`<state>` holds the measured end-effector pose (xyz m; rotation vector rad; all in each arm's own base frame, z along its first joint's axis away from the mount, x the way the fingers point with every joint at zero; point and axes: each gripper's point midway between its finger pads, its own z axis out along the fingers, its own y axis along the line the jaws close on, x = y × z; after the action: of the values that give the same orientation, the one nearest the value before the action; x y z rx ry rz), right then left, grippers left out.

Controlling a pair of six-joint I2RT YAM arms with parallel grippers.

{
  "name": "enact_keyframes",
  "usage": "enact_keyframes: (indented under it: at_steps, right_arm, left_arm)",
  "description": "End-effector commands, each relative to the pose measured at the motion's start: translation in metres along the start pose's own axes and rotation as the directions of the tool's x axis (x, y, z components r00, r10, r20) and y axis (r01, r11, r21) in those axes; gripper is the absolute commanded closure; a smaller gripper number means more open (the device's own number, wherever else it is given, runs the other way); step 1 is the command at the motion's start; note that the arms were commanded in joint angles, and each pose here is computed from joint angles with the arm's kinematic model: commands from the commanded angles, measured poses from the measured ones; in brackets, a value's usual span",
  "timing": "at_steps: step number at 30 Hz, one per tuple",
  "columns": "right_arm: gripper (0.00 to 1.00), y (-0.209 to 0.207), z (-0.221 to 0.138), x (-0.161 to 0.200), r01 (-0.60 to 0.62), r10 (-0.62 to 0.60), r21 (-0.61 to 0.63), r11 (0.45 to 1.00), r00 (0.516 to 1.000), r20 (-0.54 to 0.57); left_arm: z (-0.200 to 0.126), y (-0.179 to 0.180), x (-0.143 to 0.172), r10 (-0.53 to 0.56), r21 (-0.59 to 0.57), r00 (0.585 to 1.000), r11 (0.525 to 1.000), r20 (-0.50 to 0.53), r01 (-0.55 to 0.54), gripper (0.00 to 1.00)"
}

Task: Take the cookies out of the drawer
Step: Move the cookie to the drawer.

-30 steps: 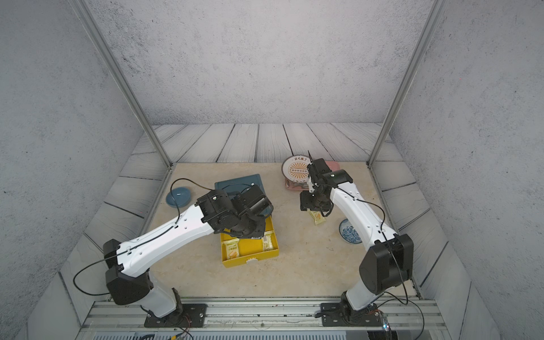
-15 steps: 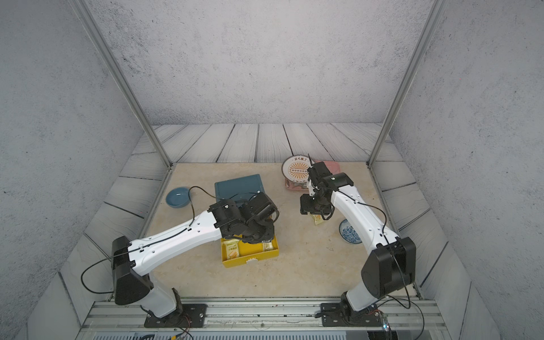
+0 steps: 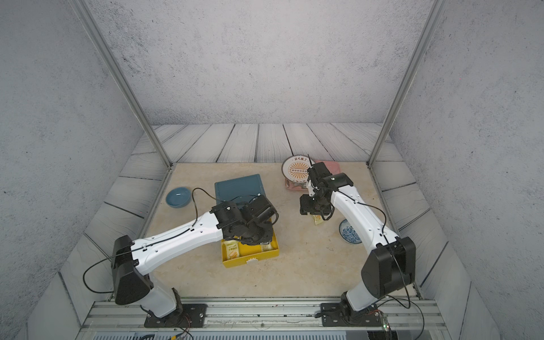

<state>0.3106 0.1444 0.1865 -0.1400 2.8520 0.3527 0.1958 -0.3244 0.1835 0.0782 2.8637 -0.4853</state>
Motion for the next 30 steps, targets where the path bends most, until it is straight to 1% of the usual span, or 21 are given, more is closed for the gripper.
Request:
enact_keyframes:
  at_steps: [1,3,6,9,10,13,15,19,23,26,30]
  right_arm:
    - [0.40,0.006,-0.011,-0.008,0.012,-0.011,-0.025,1.000,0.999,0.035]
    - [0.40,0.007,-0.011,-0.009,0.014,-0.013,-0.026,1.000,0.999,0.038]
    - [0.39,0.006,-0.009,-0.008,0.014,-0.013,-0.029,0.999,0.999,0.034]
    - [0.40,0.008,-0.008,-0.008,0.011,-0.010,-0.038,0.999,0.999,0.031]
    - [0.40,0.008,-0.009,-0.008,0.013,-0.011,-0.040,0.999,0.999,0.035]
    - [0.39,0.010,-0.011,-0.009,0.012,-0.010,-0.046,0.999,0.999,0.039]
    - [0.40,0.011,-0.013,-0.009,0.011,-0.009,-0.051,0.999,0.999,0.043]
    - [0.40,0.010,-0.013,-0.008,0.014,-0.012,-0.051,0.999,0.999,0.041]
    - [0.40,0.010,-0.013,-0.004,0.015,-0.014,-0.054,0.998,0.999,0.036]
    - [0.39,0.010,-0.013,-0.001,0.020,-0.018,-0.053,0.998,0.999,0.032]
    - [0.39,0.010,-0.011,0.000,0.015,-0.014,-0.059,0.998,1.000,0.028]
  left_arm:
    - [-0.009,0.031,-0.001,0.024,-0.117,1.000,0.993,0.008,-0.023,0.75]
    - [-0.013,0.043,-0.001,0.027,-0.146,1.000,0.989,0.012,-0.025,0.75]
    - [-0.017,0.061,-0.004,0.003,-0.162,1.000,0.987,0.025,0.001,0.75]
    - [-0.024,0.065,-0.011,-0.008,-0.133,0.998,0.991,0.060,0.016,0.74]
    - [-0.027,0.062,-0.015,-0.002,-0.114,0.997,0.993,0.075,0.011,0.71]
    - [-0.040,0.048,-0.024,0.000,-0.056,0.994,0.998,0.108,0.006,0.59]
    - [-0.046,0.040,-0.026,0.004,-0.036,0.995,0.999,0.100,0.000,0.52]
    - [-0.055,0.032,-0.026,0.018,-0.019,0.996,1.000,0.082,-0.016,0.43]
    - [-0.065,0.046,-0.019,0.019,-0.065,0.997,0.998,0.077,-0.014,0.34]
    - [-0.070,0.061,-0.009,0.025,-0.115,0.998,0.993,0.049,-0.019,0.28]
    - [-0.064,0.072,0.000,0.007,-0.139,1.000,0.990,0.029,-0.003,0.23]
